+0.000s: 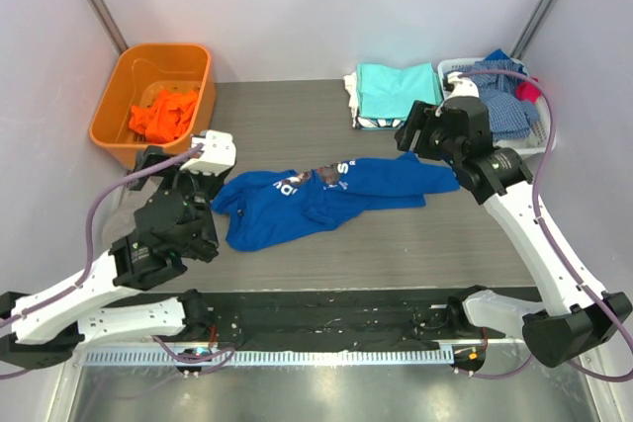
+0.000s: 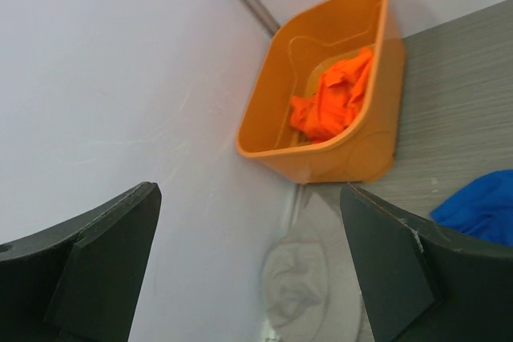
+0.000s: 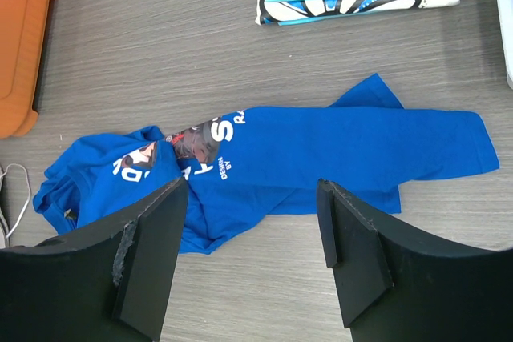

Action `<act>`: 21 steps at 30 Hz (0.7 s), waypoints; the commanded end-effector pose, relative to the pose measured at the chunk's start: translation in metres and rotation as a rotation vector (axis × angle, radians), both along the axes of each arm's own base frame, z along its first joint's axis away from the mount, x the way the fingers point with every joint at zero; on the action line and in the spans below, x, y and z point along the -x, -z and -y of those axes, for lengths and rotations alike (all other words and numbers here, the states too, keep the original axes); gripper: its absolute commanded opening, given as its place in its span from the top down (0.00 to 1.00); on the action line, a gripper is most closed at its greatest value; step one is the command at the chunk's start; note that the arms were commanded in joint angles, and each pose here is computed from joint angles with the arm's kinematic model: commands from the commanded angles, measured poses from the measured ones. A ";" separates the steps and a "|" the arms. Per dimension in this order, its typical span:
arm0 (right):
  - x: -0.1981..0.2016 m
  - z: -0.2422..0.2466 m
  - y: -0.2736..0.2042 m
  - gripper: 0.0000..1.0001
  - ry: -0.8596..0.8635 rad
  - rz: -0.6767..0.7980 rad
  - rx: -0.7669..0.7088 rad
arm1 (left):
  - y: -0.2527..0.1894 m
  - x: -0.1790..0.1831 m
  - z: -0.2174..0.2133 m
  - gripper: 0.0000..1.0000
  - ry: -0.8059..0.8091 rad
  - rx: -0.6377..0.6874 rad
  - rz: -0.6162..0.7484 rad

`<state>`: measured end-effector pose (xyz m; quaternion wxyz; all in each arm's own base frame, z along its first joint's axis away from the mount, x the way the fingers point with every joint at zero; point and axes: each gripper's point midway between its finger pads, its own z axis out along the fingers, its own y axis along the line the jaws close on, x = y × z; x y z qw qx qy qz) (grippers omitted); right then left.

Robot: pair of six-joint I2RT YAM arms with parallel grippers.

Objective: Fold and stack the t-shirts
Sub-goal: Flatten the tshirt out

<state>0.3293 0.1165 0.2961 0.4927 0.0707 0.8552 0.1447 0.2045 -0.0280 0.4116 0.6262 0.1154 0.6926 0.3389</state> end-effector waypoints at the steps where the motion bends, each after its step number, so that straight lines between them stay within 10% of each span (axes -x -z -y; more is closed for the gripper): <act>1: 0.005 0.001 -0.012 0.27 0.001 0.038 -0.023 | -0.010 -0.004 0.029 0.00 0.044 0.204 0.058; 10: 0.009 0.005 -0.011 0.27 0.013 0.039 -0.026 | 0.030 -0.042 0.118 0.00 0.391 0.309 -0.148; 21: 0.014 0.004 -0.001 0.27 0.012 0.018 -0.033 | 0.147 -0.097 0.099 0.00 0.483 0.843 -0.584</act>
